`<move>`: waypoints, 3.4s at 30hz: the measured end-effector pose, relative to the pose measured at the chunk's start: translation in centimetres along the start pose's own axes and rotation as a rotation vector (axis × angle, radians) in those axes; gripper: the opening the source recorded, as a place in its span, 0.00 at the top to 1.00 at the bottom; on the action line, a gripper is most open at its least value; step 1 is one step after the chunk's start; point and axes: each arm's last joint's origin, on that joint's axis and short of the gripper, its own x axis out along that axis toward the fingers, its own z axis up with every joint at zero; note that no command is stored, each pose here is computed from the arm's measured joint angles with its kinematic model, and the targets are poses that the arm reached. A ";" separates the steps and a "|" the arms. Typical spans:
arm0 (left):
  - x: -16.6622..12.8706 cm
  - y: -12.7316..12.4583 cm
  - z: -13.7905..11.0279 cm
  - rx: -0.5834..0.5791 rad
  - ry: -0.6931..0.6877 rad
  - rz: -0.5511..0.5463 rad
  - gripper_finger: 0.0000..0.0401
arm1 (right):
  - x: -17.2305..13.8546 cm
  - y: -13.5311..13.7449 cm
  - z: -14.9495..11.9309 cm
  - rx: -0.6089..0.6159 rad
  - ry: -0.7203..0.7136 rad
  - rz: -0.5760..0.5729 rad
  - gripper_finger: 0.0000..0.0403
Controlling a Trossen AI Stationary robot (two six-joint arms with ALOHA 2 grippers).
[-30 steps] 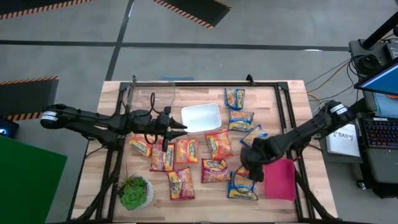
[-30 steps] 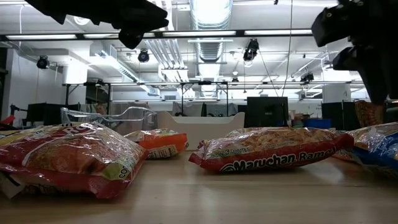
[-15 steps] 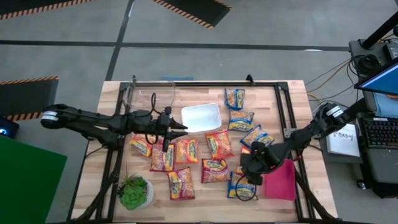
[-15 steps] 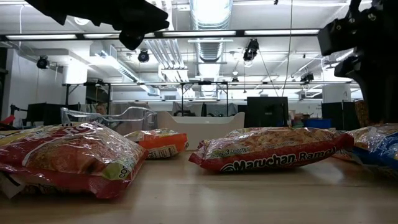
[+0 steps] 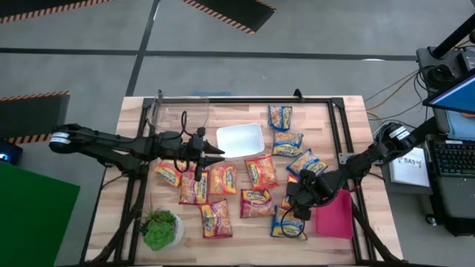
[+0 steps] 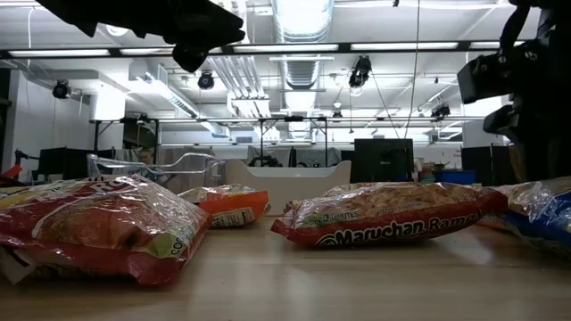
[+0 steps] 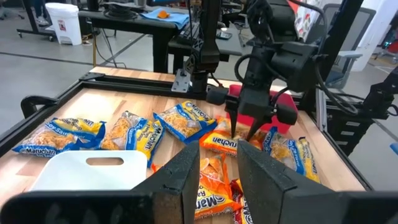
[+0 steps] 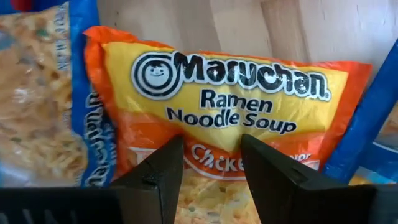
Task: Sort Maruchan noodles
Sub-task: Put the right orange noodle pack into the transparent bin, then put the orange noodle pack into the transparent bin
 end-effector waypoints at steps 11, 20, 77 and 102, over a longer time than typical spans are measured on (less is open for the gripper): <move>0.0 0.0 0.1 0.000 -0.008 -0.001 0.77 | 0.1 0.0 0.1 0.008 -0.014 -0.001 0.95; 0.0 0.0 0.1 -0.019 -0.016 -0.002 0.77 | -0.7 0.0 0.2 0.065 -0.027 0.022 0.98; 2.2 -3.2 -0.2 -0.089 -0.144 -0.142 0.77 | -4.8 -1.2 0.2 0.361 0.021 0.264 0.74; 3.0 -5.1 -1.1 -0.158 -0.152 -0.217 0.77 | -0.8 -2.7 4.4 0.228 -0.209 0.040 0.98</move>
